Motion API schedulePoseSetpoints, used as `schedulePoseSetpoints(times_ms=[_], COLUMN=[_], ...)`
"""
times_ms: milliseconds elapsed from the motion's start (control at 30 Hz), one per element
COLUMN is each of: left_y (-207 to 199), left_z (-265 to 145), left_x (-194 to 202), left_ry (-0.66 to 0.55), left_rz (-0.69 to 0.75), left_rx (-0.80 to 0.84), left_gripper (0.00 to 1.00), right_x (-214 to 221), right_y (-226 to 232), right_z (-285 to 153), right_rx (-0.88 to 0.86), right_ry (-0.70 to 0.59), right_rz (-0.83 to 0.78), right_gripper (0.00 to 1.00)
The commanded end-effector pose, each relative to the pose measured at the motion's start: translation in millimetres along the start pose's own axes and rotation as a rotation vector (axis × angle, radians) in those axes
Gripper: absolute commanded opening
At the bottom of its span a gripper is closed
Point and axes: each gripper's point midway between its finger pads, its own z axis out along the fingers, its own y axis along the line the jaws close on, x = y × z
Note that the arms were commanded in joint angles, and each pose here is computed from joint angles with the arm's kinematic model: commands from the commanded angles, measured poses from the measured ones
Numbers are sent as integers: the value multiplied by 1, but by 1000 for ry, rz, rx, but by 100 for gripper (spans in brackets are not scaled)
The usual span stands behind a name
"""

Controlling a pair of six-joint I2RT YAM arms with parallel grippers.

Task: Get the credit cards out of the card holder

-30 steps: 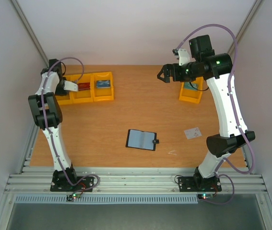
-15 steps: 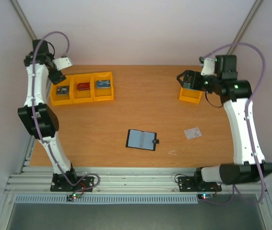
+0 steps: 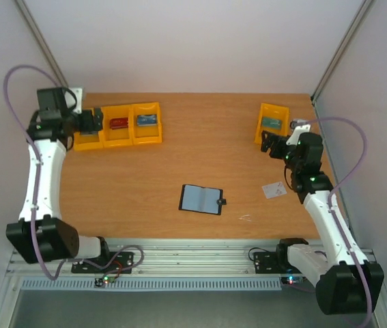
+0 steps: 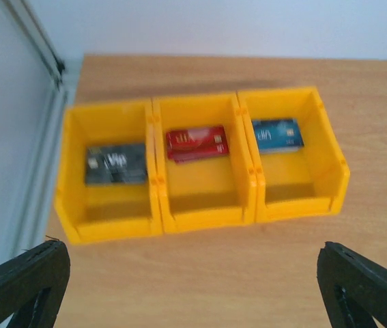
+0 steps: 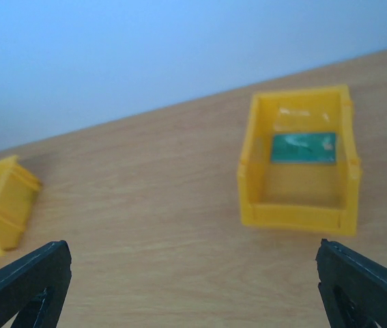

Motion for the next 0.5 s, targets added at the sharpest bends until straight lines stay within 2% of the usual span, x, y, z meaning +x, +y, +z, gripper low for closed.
schedulePoseSetpoints(times_ms=[0, 233, 367, 467], left_y=[3, 9, 4, -6], left_z=[25, 86, 107, 109], left_x=[20, 114, 132, 137], left_ry=[-88, -50, -162, -340], left_rz=[-171, -122, -106, -127], left_rx=[-64, -155, -131, -70], left_gripper=[99, 99, 99, 99], right_x=[-13, 47, 80, 102], right_y=[-19, -45, -65, -79], right_z=[10, 37, 43, 46], right_rx=[54, 99, 150, 185], right_ry=[-217, -165, -219, -221], right_rz=[-65, -155, -246, -242], right_gripper=[98, 99, 98, 99])
